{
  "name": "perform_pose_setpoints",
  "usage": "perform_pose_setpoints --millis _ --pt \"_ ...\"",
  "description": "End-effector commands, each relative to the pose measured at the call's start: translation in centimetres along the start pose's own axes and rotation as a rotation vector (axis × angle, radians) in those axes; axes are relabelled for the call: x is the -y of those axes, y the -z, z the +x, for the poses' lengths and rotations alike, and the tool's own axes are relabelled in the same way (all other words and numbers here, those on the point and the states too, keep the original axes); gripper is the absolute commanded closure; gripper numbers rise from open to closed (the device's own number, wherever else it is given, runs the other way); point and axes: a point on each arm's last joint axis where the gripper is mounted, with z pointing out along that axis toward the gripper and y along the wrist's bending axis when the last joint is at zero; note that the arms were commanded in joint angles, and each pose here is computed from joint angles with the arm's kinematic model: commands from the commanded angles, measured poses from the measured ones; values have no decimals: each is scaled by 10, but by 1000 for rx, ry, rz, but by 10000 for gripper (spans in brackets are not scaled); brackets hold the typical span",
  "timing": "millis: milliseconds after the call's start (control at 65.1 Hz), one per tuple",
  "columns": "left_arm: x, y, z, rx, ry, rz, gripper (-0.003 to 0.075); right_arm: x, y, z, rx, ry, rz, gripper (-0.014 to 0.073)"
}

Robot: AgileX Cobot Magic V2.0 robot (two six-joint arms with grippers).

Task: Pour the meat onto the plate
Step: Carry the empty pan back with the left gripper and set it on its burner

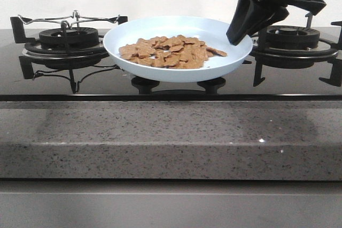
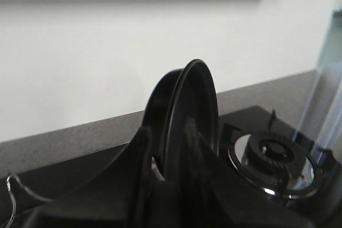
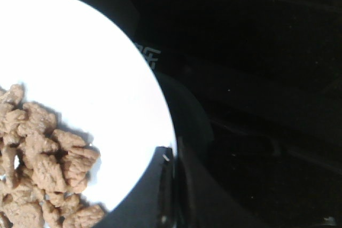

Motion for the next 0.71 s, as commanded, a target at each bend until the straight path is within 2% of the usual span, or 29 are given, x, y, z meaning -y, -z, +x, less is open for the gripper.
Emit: perform_pose_setpoints --millis 0,169,338,491,691 --pt "-14 7 -16 79 223 -68 741 -5 16 -11 82 20 -6 663" --pt "-57 3 -1 74 528 -166 741 -5 16 -11 82 20 -6 663" --pt "-101 0 16 99 782 -173 741 -5 16 -11 82 20 -6 663" --pt "-122 -6 28 125 928 -103 741 -5 16 -11 82 20 -6 663" --pt "-143 -15 51 93 1003 -101 741 -5 16 -11 82 20 -6 663"
